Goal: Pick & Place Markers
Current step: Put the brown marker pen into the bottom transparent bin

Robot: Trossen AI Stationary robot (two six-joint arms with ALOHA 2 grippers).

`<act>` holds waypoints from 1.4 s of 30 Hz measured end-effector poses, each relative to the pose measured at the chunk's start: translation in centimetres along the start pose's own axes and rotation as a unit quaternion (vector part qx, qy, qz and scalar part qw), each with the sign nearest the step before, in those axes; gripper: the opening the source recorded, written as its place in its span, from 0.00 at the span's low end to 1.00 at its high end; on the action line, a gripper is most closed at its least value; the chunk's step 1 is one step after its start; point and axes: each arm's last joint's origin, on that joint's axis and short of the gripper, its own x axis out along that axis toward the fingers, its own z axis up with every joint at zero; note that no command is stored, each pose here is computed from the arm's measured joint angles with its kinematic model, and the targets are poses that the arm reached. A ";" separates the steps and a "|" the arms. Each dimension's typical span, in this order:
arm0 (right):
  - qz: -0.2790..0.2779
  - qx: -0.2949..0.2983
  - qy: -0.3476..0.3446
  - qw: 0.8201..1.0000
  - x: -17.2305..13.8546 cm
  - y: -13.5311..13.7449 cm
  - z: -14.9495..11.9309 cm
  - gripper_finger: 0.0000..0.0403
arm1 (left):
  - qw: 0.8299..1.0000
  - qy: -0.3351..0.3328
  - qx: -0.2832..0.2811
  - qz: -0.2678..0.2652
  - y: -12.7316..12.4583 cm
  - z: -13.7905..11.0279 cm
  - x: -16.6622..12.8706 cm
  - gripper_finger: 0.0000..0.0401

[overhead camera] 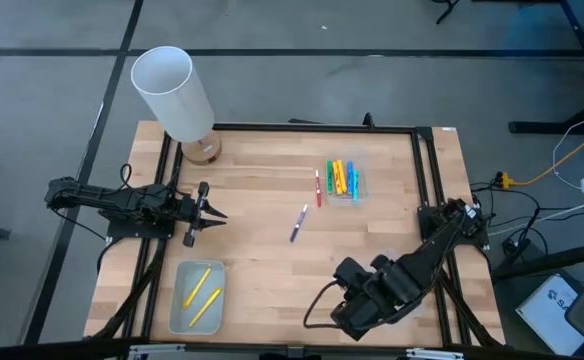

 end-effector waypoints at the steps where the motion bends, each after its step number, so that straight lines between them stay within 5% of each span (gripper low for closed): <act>1: -0.004 0.005 0.008 1.000 0.2 0.0 -0.1 0.07 | 1.000 0.000 0.000 0.000 0.0 0.0 0.0 0.17; 16: -0.136 0.116 0.166 0.970 4.2 -5.0 -3.1 0.07 | 1.000 0.000 0.000 0.000 0.0 0.0 0.0 0.17; 31: -0.226 0.145 0.189 0.944 7.4 -7.7 -4.6 0.07 | 1.000 0.000 0.000 0.000 0.0 0.0 0.0 0.17; 42: -0.207 0.128 0.209 0.947 10.3 -8.2 -4.7 0.07 | 1.000 0.000 0.000 0.000 0.0 0.0 0.0 0.17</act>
